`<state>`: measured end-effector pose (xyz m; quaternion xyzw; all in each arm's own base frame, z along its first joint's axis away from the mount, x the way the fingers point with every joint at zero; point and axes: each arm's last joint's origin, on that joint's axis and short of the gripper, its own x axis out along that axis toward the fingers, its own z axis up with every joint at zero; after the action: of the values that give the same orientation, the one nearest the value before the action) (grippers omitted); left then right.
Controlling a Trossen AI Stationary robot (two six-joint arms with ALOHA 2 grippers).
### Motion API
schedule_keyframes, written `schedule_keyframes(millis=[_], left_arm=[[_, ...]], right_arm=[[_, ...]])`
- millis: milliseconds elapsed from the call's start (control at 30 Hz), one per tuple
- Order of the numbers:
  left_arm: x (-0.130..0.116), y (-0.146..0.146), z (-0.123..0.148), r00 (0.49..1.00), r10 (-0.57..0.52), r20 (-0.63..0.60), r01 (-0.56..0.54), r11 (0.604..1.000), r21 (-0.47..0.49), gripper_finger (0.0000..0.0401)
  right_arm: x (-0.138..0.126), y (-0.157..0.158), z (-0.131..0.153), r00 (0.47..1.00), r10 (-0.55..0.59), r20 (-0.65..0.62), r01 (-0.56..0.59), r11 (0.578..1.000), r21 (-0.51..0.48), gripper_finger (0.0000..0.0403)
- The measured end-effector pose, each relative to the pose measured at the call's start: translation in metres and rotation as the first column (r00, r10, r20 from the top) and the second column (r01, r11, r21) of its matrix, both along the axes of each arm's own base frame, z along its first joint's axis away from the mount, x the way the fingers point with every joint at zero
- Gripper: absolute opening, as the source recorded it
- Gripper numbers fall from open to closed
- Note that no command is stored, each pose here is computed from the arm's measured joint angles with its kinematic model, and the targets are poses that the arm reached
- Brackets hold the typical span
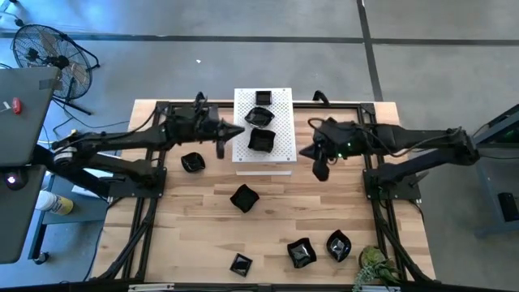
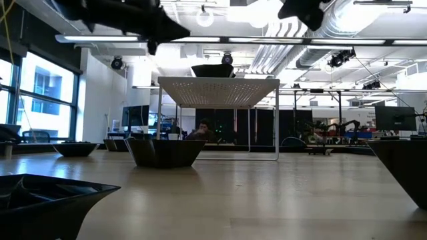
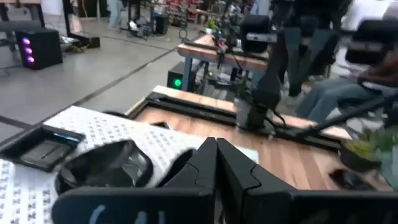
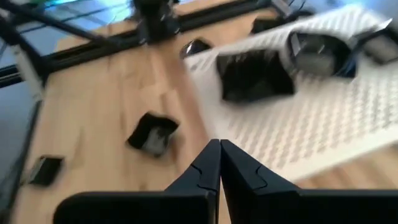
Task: Pick & Place Mini shaped plates
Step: Stack the distorted square plate on top of the distorted square plate on the shelf
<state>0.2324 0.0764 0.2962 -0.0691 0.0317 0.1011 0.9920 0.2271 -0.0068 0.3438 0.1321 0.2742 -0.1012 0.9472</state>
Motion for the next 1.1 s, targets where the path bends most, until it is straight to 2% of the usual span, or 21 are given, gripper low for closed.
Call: schedule_keyframes(millis=[133, 267, 500, 667, 833, 967, 1100], left_arm=[[-0.011, -0.011, -0.011, 0.996, 0.019, -0.09, -0.02, 1.0, -0.01, 0.0], [-0.019, -0.014, -0.012, 0.993, 0.032, -0.114, -0.041, 0.996, -0.075, 0.0], [-0.019, -0.013, -0.012, 0.991, 0.062, -0.12, -0.072, 0.994, -0.08, 0.0], [-0.02, -0.012, -0.013, 0.988, 0.082, -0.131, -0.093, 0.993, -0.078, 0.0], [-0.02, -0.012, -0.014, 0.987, 0.087, -0.133, -0.098, 0.992, -0.077, 0.0], [-0.02, -0.012, -0.014, 0.987, 0.089, -0.133, -0.1, 0.992, -0.077, 0.0], [-0.02, -0.012, -0.014, 0.987, 0.089, -0.132, -0.101, 0.991, -0.085, 0.0]], right_arm=[[-0.006, 0.019, -0.003, 0.996, 0.045, -0.074, -0.04, 0.997, 0.06, 0.0022], [-0.01, 0.04, -0.016, 0.98, 0.123, -0.156, -0.11, 0.99, 0.092, 0.0052], [-0.004, 0.082, -0.059, 0.938, 0.22, -0.269, -0.14, 0.948, 0.285, 0.0103], [0.007, 0.113, -0.094, 0.882, 0.292, -0.37, -0.167, 0.927, 0.336, 0.0112], [0.025, 0.139, -0.115, 0.863, 0.363, -0.352, -0.208, 0.89, 0.407, 0.0112], [0.035, 0.156, -0.133, 0.847, 0.406, -0.343, -0.258, 0.879, 0.401, 0.0112], [0.039, 0.165, -0.153, 0.81, 0.435, -0.394, -0.299, 0.883, 0.361, 0.0112]])
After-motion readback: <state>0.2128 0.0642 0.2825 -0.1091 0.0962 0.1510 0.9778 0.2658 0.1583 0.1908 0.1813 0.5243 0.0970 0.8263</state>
